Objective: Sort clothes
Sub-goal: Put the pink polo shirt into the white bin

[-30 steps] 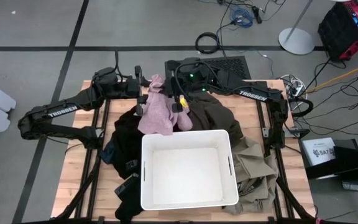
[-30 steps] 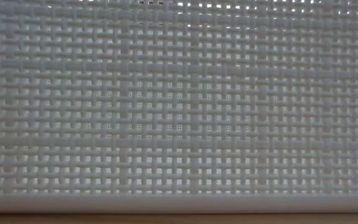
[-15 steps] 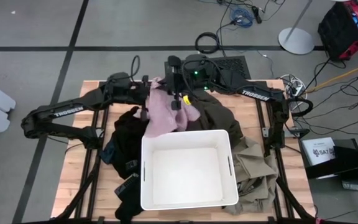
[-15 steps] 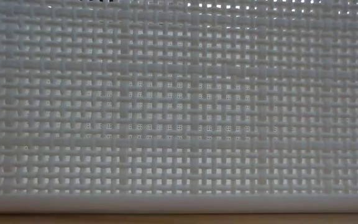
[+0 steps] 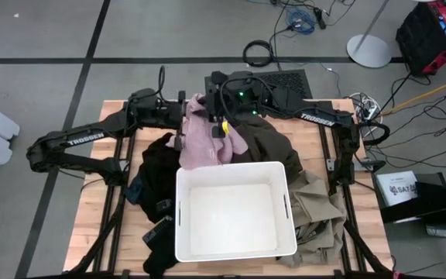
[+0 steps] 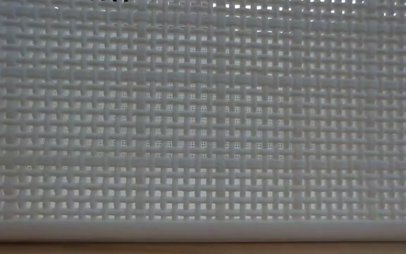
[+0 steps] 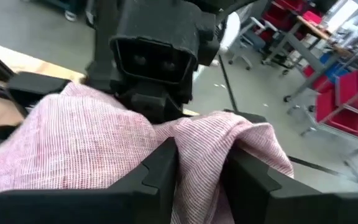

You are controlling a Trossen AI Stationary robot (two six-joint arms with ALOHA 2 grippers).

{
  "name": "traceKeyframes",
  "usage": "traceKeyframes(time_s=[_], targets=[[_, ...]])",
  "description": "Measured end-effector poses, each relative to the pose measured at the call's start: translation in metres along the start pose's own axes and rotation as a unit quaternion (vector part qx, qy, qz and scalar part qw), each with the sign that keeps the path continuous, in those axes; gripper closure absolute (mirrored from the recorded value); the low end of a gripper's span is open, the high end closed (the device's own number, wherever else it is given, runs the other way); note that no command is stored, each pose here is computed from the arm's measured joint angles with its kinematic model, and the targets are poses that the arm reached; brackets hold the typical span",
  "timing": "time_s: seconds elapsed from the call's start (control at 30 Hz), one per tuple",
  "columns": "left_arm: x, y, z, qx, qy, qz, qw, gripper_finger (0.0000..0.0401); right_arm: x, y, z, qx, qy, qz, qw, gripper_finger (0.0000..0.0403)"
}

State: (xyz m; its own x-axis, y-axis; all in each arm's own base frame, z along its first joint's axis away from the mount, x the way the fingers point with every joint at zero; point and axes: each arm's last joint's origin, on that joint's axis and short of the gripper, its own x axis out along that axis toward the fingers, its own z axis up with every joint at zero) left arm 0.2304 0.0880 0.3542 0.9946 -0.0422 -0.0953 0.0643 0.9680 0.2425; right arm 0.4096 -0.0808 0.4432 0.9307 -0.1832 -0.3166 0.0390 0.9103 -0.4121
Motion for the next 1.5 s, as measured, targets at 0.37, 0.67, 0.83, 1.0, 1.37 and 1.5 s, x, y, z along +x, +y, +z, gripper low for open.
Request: traceKeyframes(time_s=[0.37, 0.67, 0.83, 1.0, 1.37, 1.5], targets=[[-0.016, 0.005, 0.014, 0.018, -0.016, 0.108, 0.994, 0.0381, -0.047, -0.008, 0.021, -0.029, -0.034, -0.018, 0.999, 0.0293], [-0.059, 0.008, 0.049, 0.032, -0.105, 0.215, 0.970, 0.0381, -0.123, -0.012, 0.029, 0.032, -0.011, -0.005, 0.999, 0.0293], [-0.080, 0.007, 0.092, 0.013, -0.189, 0.201, 0.961, 0.0381, -0.142, -0.009, 0.019, 0.065, 0.057, -0.004, 0.996, 0.0293], [-0.093, 0.007, 0.136, -0.060, -0.268, 0.147, 0.950, 0.0381, -0.156, -0.011, 0.010, 0.097, 0.118, -0.055, 0.987, 0.0293], [-0.083, 0.001, 0.203, -0.228, -0.375, -0.012, 0.898, 0.0381, -0.182, -0.047, -0.015, 0.157, 0.216, -0.292, 0.918, 0.0293], [-0.074, -0.010, 0.225, -0.268, -0.400, -0.083, 0.873, 0.0381, -0.188, -0.060, -0.032, 0.196, 0.260, -0.317, 0.891, 0.0293]])
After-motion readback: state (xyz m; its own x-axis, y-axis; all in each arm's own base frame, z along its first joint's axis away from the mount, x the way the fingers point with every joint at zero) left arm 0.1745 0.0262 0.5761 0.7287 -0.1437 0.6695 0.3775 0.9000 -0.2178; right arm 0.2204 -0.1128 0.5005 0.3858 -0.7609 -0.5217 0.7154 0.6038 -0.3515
